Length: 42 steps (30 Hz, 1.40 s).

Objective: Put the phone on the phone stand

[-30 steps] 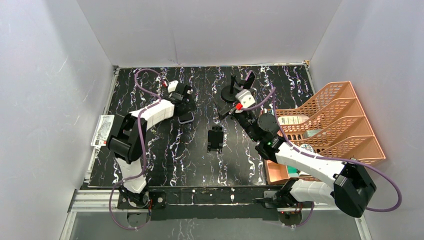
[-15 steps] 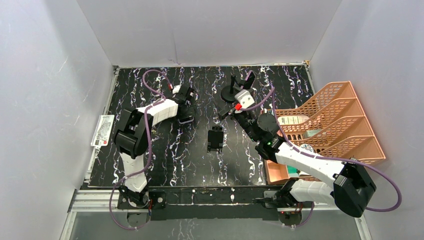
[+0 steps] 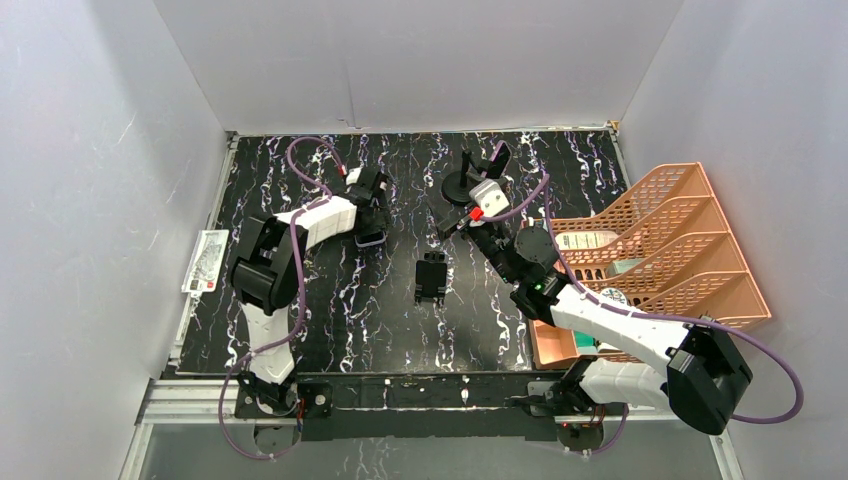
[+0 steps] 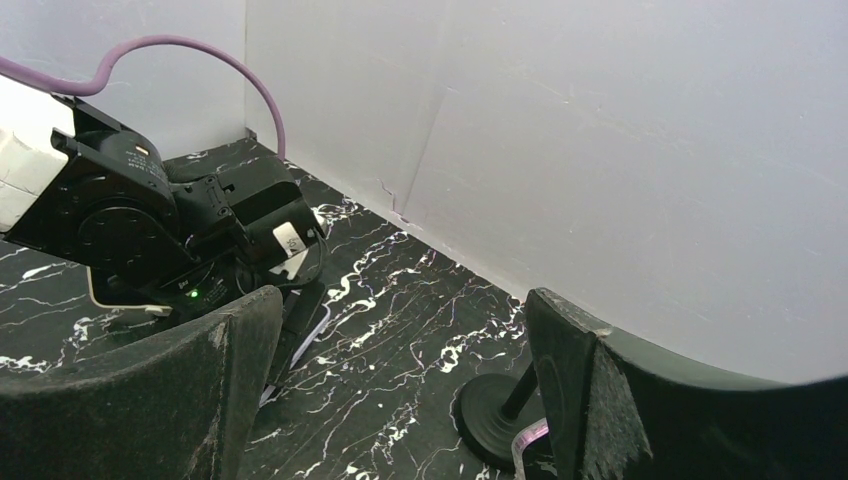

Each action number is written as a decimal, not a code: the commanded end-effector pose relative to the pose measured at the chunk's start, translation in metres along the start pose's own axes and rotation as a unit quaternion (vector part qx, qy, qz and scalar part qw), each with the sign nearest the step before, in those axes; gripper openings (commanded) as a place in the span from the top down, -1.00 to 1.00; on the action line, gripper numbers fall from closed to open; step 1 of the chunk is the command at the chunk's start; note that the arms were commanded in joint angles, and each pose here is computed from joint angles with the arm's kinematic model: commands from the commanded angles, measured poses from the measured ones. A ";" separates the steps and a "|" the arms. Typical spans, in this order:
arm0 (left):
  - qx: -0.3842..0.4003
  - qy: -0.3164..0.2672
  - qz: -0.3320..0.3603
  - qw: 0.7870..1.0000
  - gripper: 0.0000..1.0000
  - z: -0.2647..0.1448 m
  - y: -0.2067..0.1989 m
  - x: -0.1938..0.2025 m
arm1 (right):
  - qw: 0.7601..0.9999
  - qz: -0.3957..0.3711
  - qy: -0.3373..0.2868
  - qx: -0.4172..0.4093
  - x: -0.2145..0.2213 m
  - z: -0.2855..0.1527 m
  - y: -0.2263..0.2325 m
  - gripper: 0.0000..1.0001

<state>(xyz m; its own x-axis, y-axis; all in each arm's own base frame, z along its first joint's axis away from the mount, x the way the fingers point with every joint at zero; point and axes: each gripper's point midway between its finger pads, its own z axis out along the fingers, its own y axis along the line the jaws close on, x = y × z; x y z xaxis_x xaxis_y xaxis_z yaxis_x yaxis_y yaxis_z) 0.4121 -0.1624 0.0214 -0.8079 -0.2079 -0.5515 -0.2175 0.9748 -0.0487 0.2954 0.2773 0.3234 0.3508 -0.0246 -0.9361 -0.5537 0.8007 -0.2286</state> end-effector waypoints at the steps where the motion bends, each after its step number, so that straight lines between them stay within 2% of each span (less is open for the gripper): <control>1: 0.012 0.069 0.019 0.997 -0.06 0.009 0.005 0.046 | 0.999 0.003 -0.039 0.014 -0.027 0.004 -0.010 -0.97; 7: 0.103 0.119 0.105 0.982 0.01 -0.011 -0.022 0.075 | 0.999 0.001 -0.038 0.014 -0.026 0.004 -0.010 -0.97; 10: 0.171 0.135 0.202 0.955 0.00 -0.037 -0.038 0.097 | 0.999 0.003 -0.033 0.015 -0.024 0.006 -0.010 -0.97; 13: 0.171 0.134 0.266 0.939 -0.03 -0.057 -0.023 0.112 | 0.999 0.022 -0.017 0.017 -0.020 0.010 -0.011 -0.97; 16: 0.139 0.107 0.287 0.942 -0.05 -0.064 0.003 0.109 | 0.996 0.086 0.005 -0.001 -0.014 0.018 -0.019 -0.97; 19: 0.134 0.084 0.274 0.949 -0.05 -0.067 0.018 0.103 | 0.976 0.203 0.038 -0.062 0.001 0.027 -0.033 -0.97; 21: 0.140 0.056 0.262 0.953 -0.04 -0.071 0.020 0.094 | 0.966 0.240 0.043 -0.086 0.007 0.030 -0.040 -0.97; 27: 0.140 -0.017 0.244 0.960 0.02 -0.077 0.022 0.073 | 0.944 0.266 0.091 -0.174 0.014 0.053 -0.019 -0.95; 32: 0.148 -0.083 0.224 0.960 0.06 -0.092 0.014 0.044 | 0.933 0.270 0.120 -0.206 0.018 0.074 -0.012 -0.86; 38: 0.193 -0.175 0.187 0.947 0.10 -0.123 0.002 0.014 | 0.893 0.303 0.209 -0.261 0.059 0.092 0.010 -0.81; 42: 0.188 -0.181 0.186 0.947 0.09 -0.124 0.005 0.014 | 0.877 0.330 0.231 -0.262 0.080 0.096 0.017 -0.80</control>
<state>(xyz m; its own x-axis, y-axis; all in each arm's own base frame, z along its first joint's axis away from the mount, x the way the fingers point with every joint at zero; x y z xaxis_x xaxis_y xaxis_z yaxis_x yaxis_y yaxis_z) 0.3158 -0.1670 0.0877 -0.6289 0.1847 -0.7552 0.3280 0.9437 -0.0423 0.3965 0.3371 0.2875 -0.3505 0.0470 -0.9354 -0.8486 0.4066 0.3384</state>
